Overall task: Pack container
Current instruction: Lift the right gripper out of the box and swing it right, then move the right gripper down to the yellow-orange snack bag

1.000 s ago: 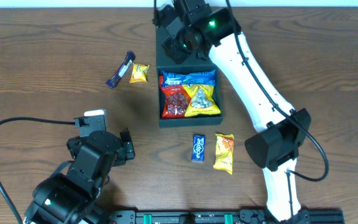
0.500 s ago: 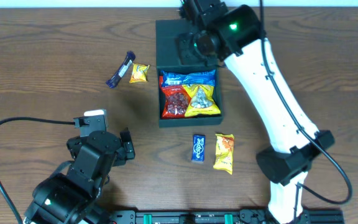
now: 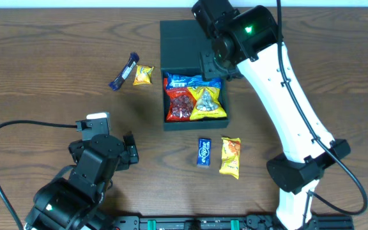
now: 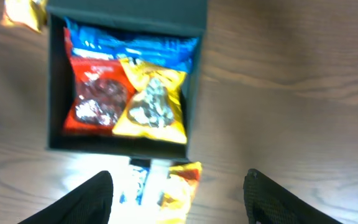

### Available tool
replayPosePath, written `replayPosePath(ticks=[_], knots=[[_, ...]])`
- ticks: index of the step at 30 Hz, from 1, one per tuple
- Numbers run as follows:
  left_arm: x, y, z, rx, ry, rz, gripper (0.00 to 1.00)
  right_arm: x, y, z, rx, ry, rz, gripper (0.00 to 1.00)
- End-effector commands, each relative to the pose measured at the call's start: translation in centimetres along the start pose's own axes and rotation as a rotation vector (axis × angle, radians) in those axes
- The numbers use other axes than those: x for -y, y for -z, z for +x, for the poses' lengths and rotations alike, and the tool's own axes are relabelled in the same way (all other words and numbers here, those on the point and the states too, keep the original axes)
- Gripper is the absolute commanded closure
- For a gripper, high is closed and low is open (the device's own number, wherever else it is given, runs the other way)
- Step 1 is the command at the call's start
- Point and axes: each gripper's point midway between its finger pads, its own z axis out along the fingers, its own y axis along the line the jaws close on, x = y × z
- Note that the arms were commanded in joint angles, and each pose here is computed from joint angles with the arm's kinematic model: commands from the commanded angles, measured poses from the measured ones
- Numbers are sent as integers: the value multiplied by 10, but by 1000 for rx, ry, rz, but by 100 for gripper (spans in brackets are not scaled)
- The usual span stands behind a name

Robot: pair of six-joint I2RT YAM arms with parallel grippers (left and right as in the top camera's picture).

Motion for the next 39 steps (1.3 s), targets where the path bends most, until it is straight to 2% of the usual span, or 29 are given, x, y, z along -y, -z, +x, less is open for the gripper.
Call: replayPosePath(ticks=[1, 4, 7, 14, 20, 21, 22, 26, 31, 33, 37, 39], knots=[[-2, 0, 0, 0, 7, -10, 5, -18, 19, 8, 29, 181, -55, 32], [-2, 0, 0, 0, 8, -10, 5, -54, 31, 28, 10, 418, -219, 31], [-2, 0, 0, 0, 8, -10, 5, -62, 42, 43, 20, 516, -237, 30], [-2, 0, 0, 0, 8, -10, 5, -33, 86, 87, 111, 575, -194, 28], [-2, 0, 0, 0, 7, -10, 5, -25, 94, 117, 209, 561, -282, 25], [-2, 0, 0, 0, 7, -10, 5, -29, 92, 121, 235, 544, -317, 23], [-2, 0, 0, 0, 7, -10, 5, -31, 88, 121, 258, 488, -339, 1], [-2, 0, 0, 0, 8, -10, 5, -38, 60, 123, 270, 299, -375, 1], [-2, 0, 0, 0, 8, -10, 5, -50, 6, 129, 170, 81, -376, 1], [-2, 0, 0, 0, 7, -10, 5, -50, -9, 131, 136, -12, -357, 1], [-2, 0, 0, 0, 8, -10, 4, -29, -36, 142, 88, -308, -244, 1], [-2, 0, 0, 0, 8, -10, 5, -27, -47, 150, 73, -345, -234, 1]])
